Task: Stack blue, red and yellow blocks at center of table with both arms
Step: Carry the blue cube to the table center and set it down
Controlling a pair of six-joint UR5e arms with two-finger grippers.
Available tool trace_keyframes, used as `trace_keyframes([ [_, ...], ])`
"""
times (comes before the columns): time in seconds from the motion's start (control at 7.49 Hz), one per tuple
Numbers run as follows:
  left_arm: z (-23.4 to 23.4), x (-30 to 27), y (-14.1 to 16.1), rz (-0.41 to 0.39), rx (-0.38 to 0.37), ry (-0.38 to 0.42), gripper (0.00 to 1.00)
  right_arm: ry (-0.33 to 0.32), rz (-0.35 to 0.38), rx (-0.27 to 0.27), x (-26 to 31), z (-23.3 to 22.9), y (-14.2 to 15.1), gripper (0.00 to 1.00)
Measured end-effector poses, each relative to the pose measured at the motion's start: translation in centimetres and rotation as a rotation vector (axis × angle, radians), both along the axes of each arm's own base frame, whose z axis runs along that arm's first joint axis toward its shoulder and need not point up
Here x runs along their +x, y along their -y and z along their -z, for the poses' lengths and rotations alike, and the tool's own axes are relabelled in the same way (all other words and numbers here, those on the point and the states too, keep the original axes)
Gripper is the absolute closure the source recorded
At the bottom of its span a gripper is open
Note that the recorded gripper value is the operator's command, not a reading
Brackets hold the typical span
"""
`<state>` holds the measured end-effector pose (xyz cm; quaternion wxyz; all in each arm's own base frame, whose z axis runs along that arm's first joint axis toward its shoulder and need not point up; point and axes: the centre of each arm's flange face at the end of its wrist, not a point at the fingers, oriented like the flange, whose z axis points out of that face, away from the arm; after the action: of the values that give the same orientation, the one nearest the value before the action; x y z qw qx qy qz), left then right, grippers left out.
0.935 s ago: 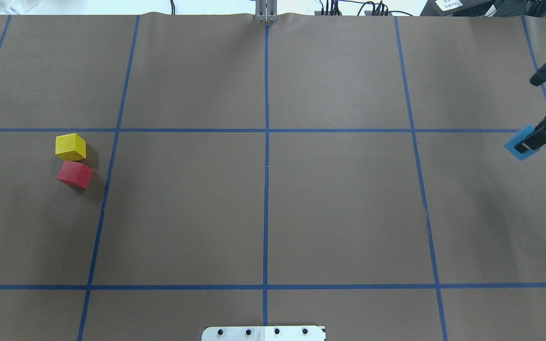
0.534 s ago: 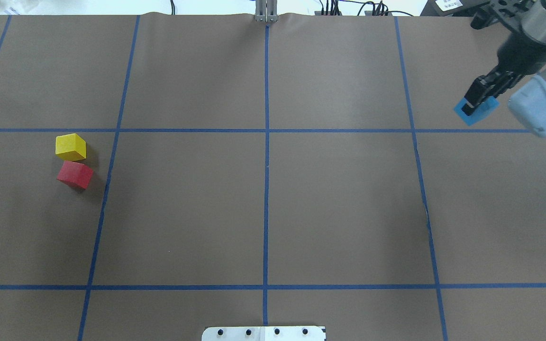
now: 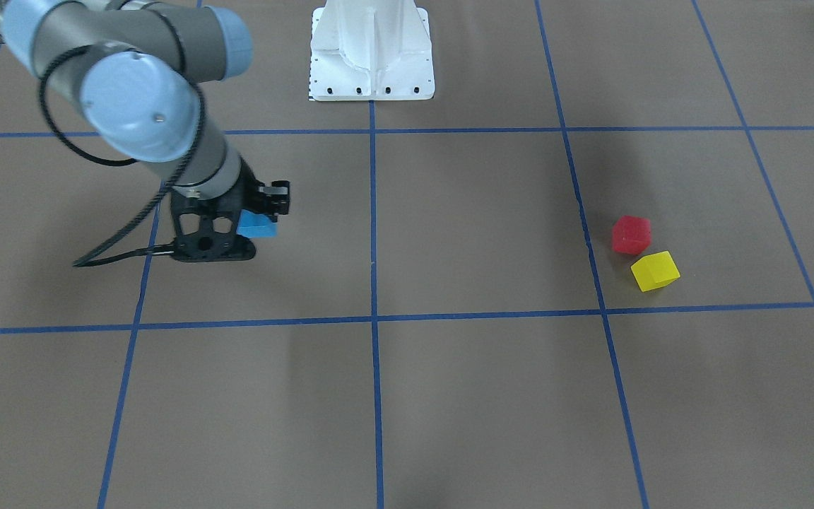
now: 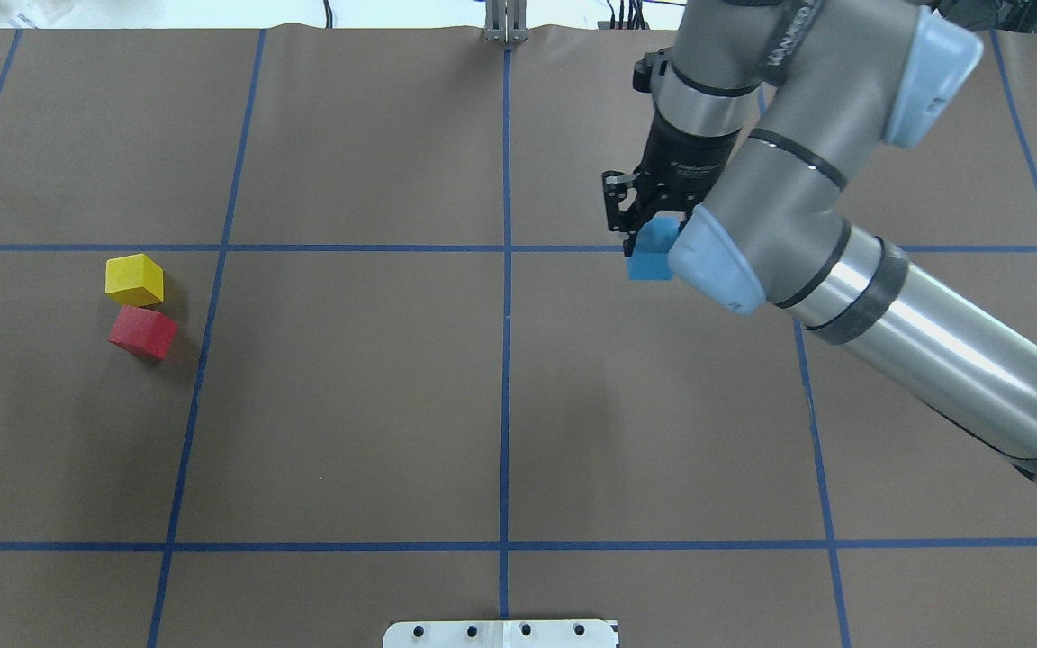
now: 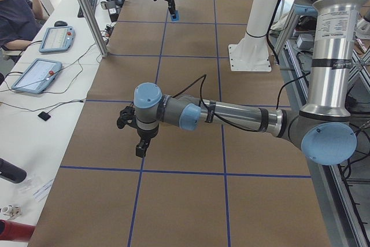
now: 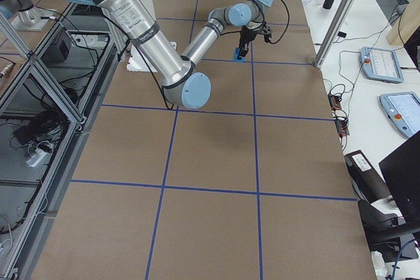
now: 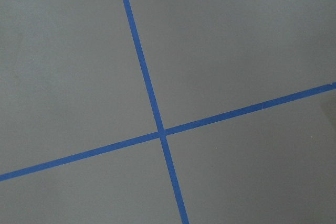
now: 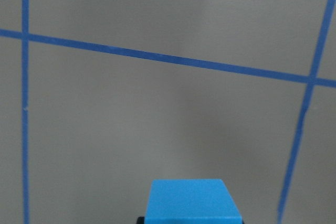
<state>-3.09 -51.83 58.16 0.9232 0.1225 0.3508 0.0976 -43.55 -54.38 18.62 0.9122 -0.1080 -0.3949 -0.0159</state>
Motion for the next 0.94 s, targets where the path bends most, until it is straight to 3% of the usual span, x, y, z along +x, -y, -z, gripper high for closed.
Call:
trace_keyframes([
  [0.13, -0.1, 0.0, 0.0, 0.000, -0.001, 0.000, 0.01, 0.012, -0.042, -0.028, -4.4, 0.8, -0.2, 1.00],
  [0.4, -0.2, 0.0, 0.0, -0.001, -0.002, 0.000, 0.00, 0.005, -0.075, -0.027, -10.1, 0.8, -0.6, 1.00],
  [0.94, -0.3, 0.0, 0.0, -0.001, -0.005, 0.001, 0.00, 0.006, -0.074, 0.064, -16.2, -0.1, -0.5, 1.00],
])
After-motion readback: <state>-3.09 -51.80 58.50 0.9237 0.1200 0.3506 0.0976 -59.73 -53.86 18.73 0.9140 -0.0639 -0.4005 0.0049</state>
